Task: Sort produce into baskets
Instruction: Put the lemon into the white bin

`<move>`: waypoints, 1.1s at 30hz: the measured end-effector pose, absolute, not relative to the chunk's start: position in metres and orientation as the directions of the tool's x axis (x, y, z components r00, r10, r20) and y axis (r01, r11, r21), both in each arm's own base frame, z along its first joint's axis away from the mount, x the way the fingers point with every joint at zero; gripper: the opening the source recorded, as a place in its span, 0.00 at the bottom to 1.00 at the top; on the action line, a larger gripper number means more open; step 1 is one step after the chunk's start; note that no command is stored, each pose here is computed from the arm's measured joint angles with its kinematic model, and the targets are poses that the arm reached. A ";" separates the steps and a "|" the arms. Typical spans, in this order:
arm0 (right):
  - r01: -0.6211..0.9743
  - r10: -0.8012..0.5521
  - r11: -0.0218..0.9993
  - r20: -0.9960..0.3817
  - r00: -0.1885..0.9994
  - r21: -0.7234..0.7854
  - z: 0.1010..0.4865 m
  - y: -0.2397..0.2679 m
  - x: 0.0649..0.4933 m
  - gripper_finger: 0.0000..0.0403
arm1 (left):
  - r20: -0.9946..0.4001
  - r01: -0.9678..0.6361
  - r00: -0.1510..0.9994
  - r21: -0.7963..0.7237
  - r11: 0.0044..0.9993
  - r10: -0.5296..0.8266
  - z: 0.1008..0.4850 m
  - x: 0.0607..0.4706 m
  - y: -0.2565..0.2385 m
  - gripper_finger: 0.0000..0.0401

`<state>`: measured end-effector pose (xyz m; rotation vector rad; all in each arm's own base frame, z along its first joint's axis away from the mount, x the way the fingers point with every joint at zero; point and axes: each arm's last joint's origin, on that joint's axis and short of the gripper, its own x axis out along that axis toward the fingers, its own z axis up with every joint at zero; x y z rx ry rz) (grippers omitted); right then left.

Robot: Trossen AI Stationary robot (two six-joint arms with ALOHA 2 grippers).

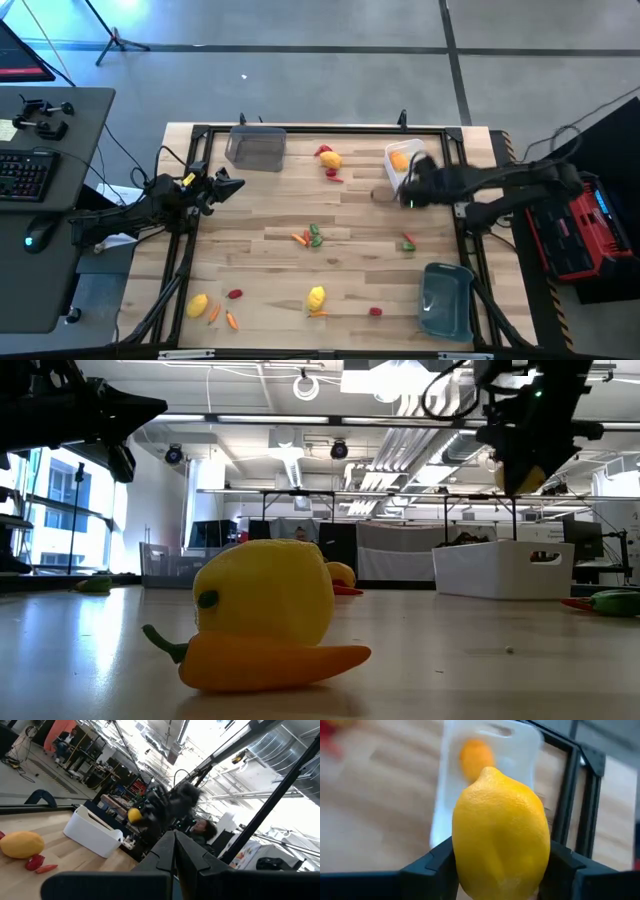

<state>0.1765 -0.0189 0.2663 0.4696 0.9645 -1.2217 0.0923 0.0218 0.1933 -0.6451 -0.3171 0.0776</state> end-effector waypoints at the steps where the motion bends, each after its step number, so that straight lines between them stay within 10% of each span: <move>1: 0.946 -0.564 0.289 -0.824 0.045 -0.147 0.266 -0.027 0.176 0.50 | 0.266 0.027 0.949 -0.602 0.798 0.169 0.193 0.092 0.022 0.00; 11: 0.992 -0.532 0.118 -0.841 0.095 0.038 0.254 -0.069 0.180 0.50 | 0.266 0.027 0.949 -0.602 0.798 0.169 0.193 0.092 0.022 0.00; 21: 0.985 -0.466 0.160 -0.875 0.134 0.066 0.253 -0.075 0.181 0.53 | 0.266 0.027 0.949 -0.602 0.798 0.169 0.193 0.092 0.022 0.00; 33: 0.989 -0.485 -0.031 -0.867 0.112 0.145 0.260 -0.091 0.174 0.96 | 0.266 0.027 0.949 -0.602 0.798 0.169 0.193 0.092 0.022 0.00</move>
